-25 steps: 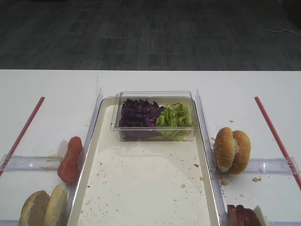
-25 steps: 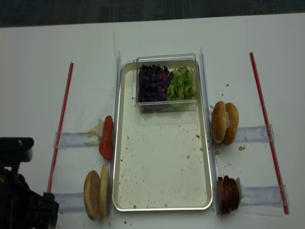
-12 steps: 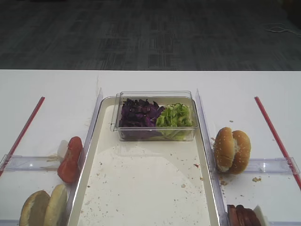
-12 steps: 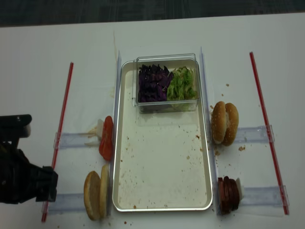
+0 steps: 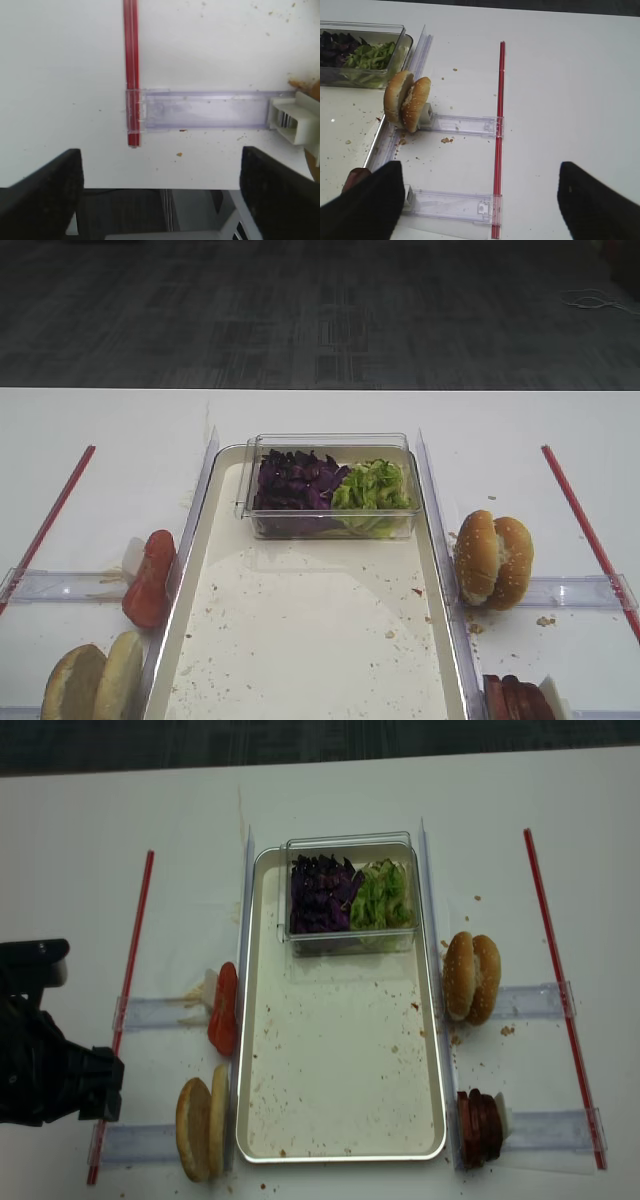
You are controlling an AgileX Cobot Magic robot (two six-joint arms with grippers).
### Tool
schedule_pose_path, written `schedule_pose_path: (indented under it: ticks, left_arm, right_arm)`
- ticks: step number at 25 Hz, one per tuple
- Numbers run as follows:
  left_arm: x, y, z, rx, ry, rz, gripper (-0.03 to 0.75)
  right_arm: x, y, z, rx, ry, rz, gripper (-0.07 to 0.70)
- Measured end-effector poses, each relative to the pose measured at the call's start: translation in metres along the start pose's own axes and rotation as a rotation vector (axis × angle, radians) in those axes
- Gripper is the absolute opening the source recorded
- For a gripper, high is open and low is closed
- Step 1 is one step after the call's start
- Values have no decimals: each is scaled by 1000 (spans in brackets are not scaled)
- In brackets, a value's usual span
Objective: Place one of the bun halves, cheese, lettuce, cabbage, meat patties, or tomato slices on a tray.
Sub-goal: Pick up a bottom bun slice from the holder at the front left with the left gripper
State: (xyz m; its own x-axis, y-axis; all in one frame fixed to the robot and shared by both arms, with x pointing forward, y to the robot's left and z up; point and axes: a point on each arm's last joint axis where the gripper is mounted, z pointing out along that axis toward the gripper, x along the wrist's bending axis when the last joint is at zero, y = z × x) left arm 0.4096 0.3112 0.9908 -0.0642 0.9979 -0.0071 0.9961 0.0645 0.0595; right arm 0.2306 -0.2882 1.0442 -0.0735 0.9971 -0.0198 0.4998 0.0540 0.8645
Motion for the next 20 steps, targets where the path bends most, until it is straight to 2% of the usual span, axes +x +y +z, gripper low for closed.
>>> schedule_pose_path:
  ticks: [3, 9, 13, 20]
  left_arm:
    - [-2, 0, 0, 0, -20, -12, 616]
    - [-9, 0, 0, -2, -86, -3, 616]
    - [-21, -1, -1, -6, -97, 52, 616]
    - [-48, -4, -18, -78, -126, 121, 616]
  right_arm:
    - [0, 0, 0, -2, 0, 0, 648]
    - [0, 0, 0, -2, 0, 0, 649]
    - [0, 0, 0, -2, 0, 0, 649]
    - [0, 0, 0, -2, 0, 0, 649]
